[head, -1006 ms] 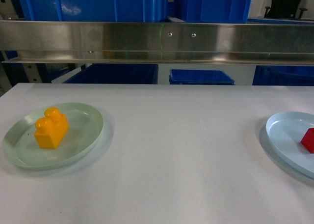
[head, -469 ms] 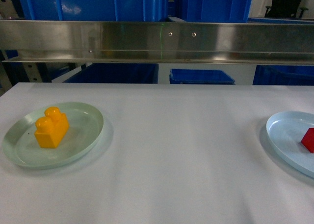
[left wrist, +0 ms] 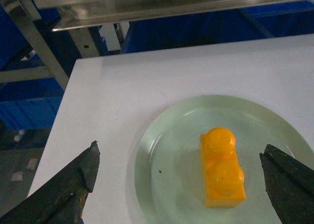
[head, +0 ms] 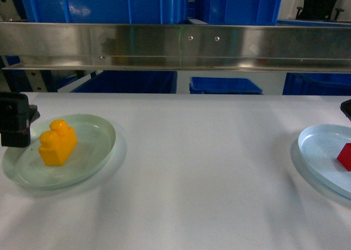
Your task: Sort and place red and yellow blocks in left bins
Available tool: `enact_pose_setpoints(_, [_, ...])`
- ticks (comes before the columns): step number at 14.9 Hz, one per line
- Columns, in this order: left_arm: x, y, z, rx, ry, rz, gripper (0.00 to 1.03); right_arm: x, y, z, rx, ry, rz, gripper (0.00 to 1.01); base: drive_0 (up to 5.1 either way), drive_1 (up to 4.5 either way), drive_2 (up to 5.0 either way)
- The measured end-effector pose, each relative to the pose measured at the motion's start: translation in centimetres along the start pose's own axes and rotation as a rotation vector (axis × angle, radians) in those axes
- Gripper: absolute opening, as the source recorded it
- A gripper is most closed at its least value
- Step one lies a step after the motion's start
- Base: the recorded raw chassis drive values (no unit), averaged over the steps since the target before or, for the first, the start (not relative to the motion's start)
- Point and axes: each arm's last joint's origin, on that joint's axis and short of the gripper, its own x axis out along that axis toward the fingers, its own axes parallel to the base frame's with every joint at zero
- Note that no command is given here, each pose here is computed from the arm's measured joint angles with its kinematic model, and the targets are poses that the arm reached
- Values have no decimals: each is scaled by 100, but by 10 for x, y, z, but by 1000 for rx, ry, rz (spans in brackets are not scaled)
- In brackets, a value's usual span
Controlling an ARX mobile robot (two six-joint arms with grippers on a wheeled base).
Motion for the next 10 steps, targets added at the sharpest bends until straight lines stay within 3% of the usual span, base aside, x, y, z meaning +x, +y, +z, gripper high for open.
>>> enact_pose_setpoints(4, [-1,0,3,-1,-10,1,98,-1,-2,1,1,-3,-5,98,0,0,0])
enact_pose_setpoints(6, [-1,0,3,-1,-9,1,98,10,-18,-4,36,46,-44,98,0,0,0])
enact_pose_setpoints(8, [-1,1,3,-1,-9,3,98,22,-33,-6,51,132,-90,98,0,0,0])
enact_pose_setpoints(10, [-1,1,3,-1,-10,3,98,35,-35,4,35,173,-84,98,0,0,0])
